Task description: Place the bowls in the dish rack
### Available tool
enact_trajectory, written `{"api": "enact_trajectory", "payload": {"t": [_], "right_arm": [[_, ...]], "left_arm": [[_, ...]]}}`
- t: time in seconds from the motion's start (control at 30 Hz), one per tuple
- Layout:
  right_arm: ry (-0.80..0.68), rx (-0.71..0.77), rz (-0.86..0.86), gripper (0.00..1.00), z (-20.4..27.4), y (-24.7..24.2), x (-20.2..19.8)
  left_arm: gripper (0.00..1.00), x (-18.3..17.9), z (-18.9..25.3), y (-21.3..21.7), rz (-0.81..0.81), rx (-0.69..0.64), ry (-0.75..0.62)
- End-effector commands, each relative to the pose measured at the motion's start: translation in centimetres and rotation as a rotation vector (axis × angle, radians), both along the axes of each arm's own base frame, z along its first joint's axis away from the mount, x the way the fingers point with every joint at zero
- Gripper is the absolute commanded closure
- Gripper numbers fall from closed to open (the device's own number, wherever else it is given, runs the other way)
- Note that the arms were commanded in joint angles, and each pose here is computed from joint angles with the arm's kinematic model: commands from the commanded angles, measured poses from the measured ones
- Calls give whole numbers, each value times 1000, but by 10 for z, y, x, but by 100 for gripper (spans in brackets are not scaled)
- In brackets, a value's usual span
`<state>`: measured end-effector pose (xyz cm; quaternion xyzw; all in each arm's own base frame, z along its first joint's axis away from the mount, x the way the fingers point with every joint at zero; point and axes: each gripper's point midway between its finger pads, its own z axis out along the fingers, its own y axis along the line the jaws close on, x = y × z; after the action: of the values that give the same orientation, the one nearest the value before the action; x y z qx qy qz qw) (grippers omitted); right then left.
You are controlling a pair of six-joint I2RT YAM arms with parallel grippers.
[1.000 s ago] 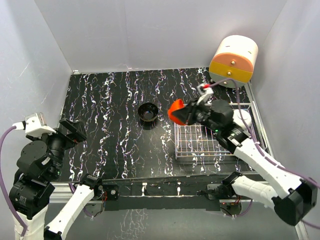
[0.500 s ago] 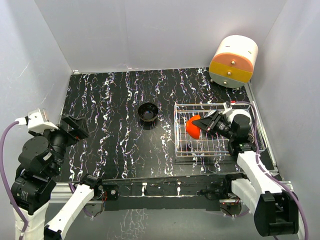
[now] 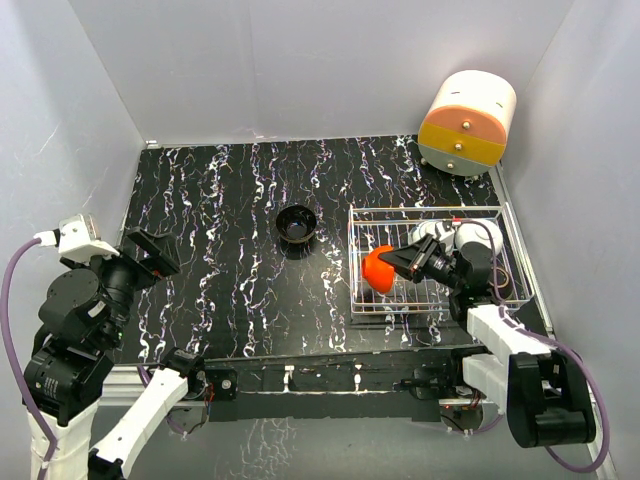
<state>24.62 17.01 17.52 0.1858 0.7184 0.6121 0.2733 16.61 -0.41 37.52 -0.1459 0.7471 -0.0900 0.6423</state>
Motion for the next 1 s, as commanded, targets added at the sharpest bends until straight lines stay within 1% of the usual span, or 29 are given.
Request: {"api": "enact_trajectory", "payload": {"t": [0.0, 0.13, 0.23, 0.37, 0.43, 0.53, 0.7, 0.77, 0.97], "right_arm": [[-11, 42, 7, 92, 1, 1, 0], [66, 60, 11, 92, -19, 2, -1], [91, 65, 0, 91, -27, 1, 1], [140, 47, -32, 88, -40, -3, 2], [165, 36, -45, 84, -47, -6, 1], [198, 30, -67, 80, -56, -11, 1], [235, 21, -125, 78, -67, -25, 5], [242, 6, -137, 73, -70, -30, 7], [237, -48, -167, 65, -77, -43, 11]], "left_arm": [[3, 3, 9, -2, -10, 0, -20], [3, 2, 10, -1, -6, 4, -20], [3, 2, 9, -1, -4, 6, -18], [3, 1, 9, 1, 3, 9, -17], [3, 1, 8, 2, 6, 11, -17], [3, 1, 7, 2, 7, 13, -15], [3, 0, 7, 3, 8, 15, -15], [3, -1, 8, 4, 10, 17, -15], [3, -1, 6, 4, 11, 17, -12]]}}
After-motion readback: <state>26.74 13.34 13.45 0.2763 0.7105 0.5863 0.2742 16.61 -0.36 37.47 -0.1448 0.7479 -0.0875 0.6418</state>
